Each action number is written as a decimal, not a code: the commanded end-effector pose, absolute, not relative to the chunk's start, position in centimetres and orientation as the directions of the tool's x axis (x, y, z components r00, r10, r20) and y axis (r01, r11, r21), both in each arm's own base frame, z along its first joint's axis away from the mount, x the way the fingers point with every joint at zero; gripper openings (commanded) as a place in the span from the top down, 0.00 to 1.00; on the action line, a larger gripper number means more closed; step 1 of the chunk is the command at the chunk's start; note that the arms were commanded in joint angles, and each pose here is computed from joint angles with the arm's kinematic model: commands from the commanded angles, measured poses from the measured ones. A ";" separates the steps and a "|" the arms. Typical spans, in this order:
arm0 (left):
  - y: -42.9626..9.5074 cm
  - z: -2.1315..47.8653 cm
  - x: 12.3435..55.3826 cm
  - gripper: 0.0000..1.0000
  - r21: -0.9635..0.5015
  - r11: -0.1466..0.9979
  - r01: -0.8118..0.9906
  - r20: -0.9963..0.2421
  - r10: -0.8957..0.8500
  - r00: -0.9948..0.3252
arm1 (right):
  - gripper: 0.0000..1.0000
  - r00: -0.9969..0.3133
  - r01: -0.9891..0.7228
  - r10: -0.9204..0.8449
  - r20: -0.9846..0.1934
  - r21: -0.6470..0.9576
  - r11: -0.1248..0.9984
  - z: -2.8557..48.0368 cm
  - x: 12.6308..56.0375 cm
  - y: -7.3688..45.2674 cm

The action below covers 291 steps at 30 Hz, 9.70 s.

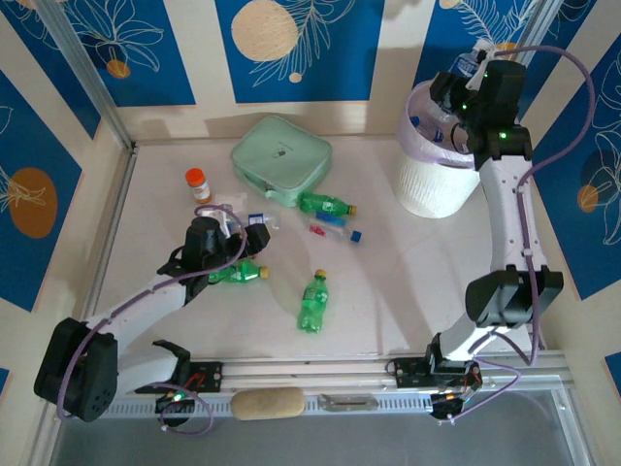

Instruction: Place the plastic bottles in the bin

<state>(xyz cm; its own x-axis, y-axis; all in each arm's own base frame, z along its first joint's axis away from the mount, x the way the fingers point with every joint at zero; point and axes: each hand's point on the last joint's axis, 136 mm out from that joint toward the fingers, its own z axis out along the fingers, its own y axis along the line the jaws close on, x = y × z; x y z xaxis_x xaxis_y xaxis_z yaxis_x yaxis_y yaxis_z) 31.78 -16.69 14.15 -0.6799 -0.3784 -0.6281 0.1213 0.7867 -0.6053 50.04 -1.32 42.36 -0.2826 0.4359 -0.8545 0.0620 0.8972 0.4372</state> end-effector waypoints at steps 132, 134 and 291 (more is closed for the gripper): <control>-32.5 19.2 29.3 0.40 -0.570 0.549 0.611 -0.783 -0.136 -0.607 | 0.23 -0.819 -0.392 0.199 -0.538 0.779 0.490 21.7 35.0 30.9; -32.4 19.3 29.3 0.40 -0.558 0.557 0.614 -0.789 -0.129 -0.600 | 0.28 -0.823 -0.393 0.191 -0.534 0.780 0.488 21.5 34.8 31.2; -11.5 16.4 31.9 0.00 -0.516 0.856 0.019 -0.735 -0.431 -0.523 | 0.07 -0.645 -0.691 -0.727 -0.237 -0.226 0.687 9.0 40.2 24.1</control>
<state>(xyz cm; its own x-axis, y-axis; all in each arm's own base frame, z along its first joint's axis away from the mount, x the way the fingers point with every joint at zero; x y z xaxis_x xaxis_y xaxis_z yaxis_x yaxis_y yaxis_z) 32.12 -11.75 16.89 -0.5144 -0.4231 -0.7460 0.0241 0.8624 -0.5057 40.03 24.53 9.09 -0.6753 -0.6805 -0.2842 -0.6629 0.7290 -0.1704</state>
